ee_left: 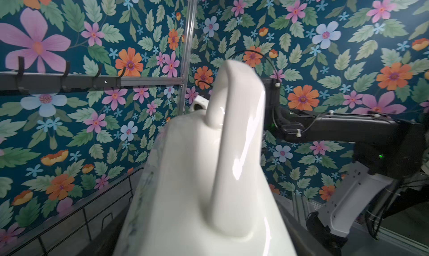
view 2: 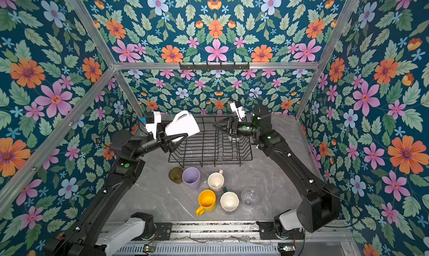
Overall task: Load cups into a dish rack
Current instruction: Place the cup upside down at the dish rack.
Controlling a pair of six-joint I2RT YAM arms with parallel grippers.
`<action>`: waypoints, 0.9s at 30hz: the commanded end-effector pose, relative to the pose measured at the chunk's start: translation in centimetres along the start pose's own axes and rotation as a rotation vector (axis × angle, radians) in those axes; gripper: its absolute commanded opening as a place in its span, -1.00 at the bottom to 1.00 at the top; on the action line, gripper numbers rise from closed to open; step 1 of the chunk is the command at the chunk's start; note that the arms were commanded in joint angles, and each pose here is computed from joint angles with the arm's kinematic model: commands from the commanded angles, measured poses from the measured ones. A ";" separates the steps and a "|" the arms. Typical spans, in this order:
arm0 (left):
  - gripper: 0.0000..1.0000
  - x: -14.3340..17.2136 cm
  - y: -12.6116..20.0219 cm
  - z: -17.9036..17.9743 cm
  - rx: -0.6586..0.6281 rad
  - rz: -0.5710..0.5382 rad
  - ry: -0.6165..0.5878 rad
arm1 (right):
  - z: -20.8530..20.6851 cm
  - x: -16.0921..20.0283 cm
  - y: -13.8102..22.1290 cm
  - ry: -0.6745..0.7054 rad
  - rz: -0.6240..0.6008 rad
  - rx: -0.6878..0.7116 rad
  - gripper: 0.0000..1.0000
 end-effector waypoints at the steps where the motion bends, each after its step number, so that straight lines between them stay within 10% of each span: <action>1: -1.00 1.5 -0.5 2.8 -0.136 0.109 0.012 | -2.8 -0.5 2.9 0.054 -0.129 0.222 0.71; 11: -1.00 3.5 -3.0 8.7 -0.325 0.331 0.064 | -4.9 0.6 9.5 0.122 -0.312 0.483 0.98; 27: -1.00 9.4 -11.1 12.4 -0.449 0.713 -0.008 | -6.0 1.7 9.8 0.159 -0.275 0.526 0.98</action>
Point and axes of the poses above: each gripper's point midway between its finger pads, its own y axis back along the fingers, its own z axis along the line the jaws close on, x = y × z, the point moved 3 cm from there along y, back along the fingers, and after that the axes turned 2 degrees about -y, right-handed, at the moved point
